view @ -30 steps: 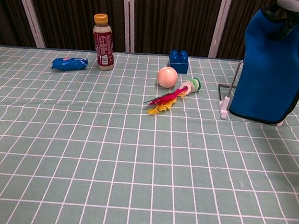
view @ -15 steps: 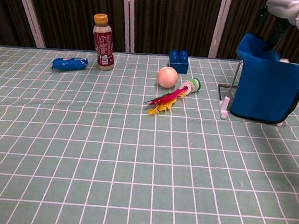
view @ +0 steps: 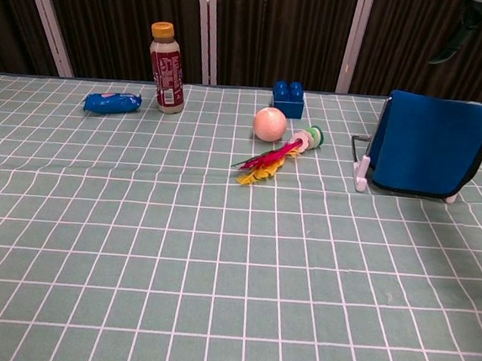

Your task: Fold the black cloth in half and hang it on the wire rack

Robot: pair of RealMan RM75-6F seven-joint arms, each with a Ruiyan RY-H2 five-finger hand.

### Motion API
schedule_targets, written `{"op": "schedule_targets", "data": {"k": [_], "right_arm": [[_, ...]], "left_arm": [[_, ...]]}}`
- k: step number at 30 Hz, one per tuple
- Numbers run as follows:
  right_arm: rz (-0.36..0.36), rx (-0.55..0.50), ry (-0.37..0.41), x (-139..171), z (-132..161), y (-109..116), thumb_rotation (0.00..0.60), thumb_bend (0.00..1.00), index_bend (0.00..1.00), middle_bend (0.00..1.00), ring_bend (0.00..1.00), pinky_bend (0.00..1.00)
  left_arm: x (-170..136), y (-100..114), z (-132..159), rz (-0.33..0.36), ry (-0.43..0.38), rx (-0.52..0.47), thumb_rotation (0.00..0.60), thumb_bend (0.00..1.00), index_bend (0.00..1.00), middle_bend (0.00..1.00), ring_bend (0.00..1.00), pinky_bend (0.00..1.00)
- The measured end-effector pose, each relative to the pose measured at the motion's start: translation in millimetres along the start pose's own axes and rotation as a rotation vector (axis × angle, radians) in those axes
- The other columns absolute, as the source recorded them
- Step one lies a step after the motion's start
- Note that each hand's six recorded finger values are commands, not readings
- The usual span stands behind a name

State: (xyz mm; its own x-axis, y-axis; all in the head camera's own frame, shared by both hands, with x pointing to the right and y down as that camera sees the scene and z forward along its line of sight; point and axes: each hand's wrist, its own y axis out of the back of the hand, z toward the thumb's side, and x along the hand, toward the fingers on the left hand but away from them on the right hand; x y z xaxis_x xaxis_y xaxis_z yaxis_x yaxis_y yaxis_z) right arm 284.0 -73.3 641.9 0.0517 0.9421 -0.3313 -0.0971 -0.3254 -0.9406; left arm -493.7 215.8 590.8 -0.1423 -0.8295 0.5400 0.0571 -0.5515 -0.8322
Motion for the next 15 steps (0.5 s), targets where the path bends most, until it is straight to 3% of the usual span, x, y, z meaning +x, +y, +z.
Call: {"op": "schedule_targets", "data": {"k": [9, 15], "right_arm": [[-0.061, -0.119, 0.065, 65.9, -11.6, 30.0, 0.600, 0.00, 0.01, 0.03, 0.00, 0.00], [-0.104, -0.156, 0.083, 140.4, -42.3, 39.6, 0.600, 0.00, 0.01, 0.00, 0.00, 0.00]], "left_arm": [[-9.6, 13.3, 5.3, 0.039, -0.052, -0.039, 0.600, 0.00, 0.00, 0.00, 0.00, 0.00], [-19.6, 25.8, 11.4, 0.092, -0.110, -0.064, 0.600, 0.00, 0.00, 0.00, 0.00, 0.00]]}}
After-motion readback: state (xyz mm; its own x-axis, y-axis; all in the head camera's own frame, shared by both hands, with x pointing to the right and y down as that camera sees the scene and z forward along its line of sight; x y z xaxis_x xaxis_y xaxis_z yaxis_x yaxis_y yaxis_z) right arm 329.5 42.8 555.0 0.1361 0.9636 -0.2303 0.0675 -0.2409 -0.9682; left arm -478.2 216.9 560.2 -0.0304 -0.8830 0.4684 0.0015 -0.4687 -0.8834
